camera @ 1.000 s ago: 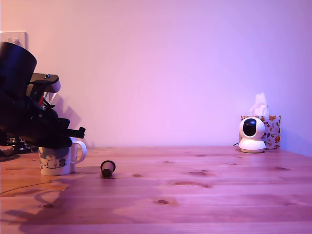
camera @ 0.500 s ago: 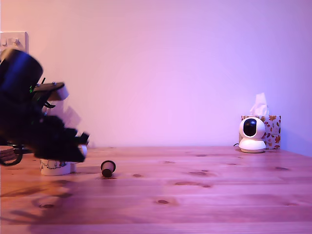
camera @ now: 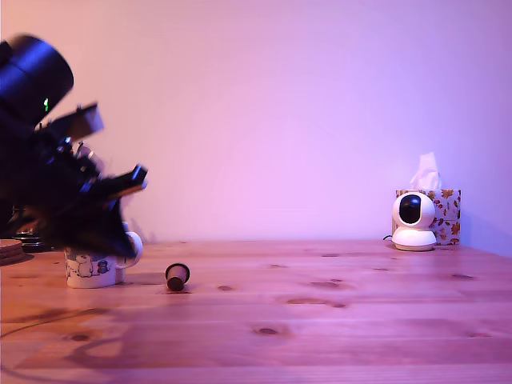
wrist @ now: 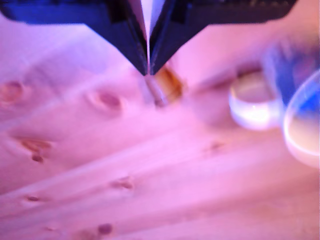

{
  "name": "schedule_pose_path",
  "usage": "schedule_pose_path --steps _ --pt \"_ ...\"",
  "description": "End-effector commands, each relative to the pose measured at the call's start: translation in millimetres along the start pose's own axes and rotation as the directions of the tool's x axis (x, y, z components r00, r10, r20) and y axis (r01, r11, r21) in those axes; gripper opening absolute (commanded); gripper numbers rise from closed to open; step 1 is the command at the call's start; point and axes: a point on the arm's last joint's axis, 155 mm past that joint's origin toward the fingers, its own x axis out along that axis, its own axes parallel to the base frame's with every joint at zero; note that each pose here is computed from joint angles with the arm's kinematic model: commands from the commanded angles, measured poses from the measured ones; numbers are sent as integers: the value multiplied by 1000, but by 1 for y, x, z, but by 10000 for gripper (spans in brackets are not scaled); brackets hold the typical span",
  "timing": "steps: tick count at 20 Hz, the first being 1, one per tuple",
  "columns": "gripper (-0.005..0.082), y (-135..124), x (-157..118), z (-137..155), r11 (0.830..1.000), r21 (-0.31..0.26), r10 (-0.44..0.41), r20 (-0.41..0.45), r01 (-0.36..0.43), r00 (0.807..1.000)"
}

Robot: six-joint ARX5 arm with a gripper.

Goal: Pick up the coffee capsules on the table and drop them inside the coffee cup

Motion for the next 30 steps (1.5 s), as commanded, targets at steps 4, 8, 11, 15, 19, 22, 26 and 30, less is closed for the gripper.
schedule_pose_path --steps 4,8,11,15,19,22,26,30 --pt "90 -15 -15 20 996 -91 -10 -111 0 994" --pt "566 -21 -25 36 996 -92 4 -144 -17 990" --pt "612 -21 -27 36 993 -115 6 -160 -25 987" --pt "612 -23 -27 25 984 -172 6 -201 -42 980" --pt "611 -22 -23 21 979 -199 9 -217 -53 976" --pt "606 -18 -13 16 971 -225 19 -246 -76 969" --pt "606 -18 7 17 971 -221 26 -293 -95 956" --pt "606 -20 22 32 972 -200 54 -310 -121 949"
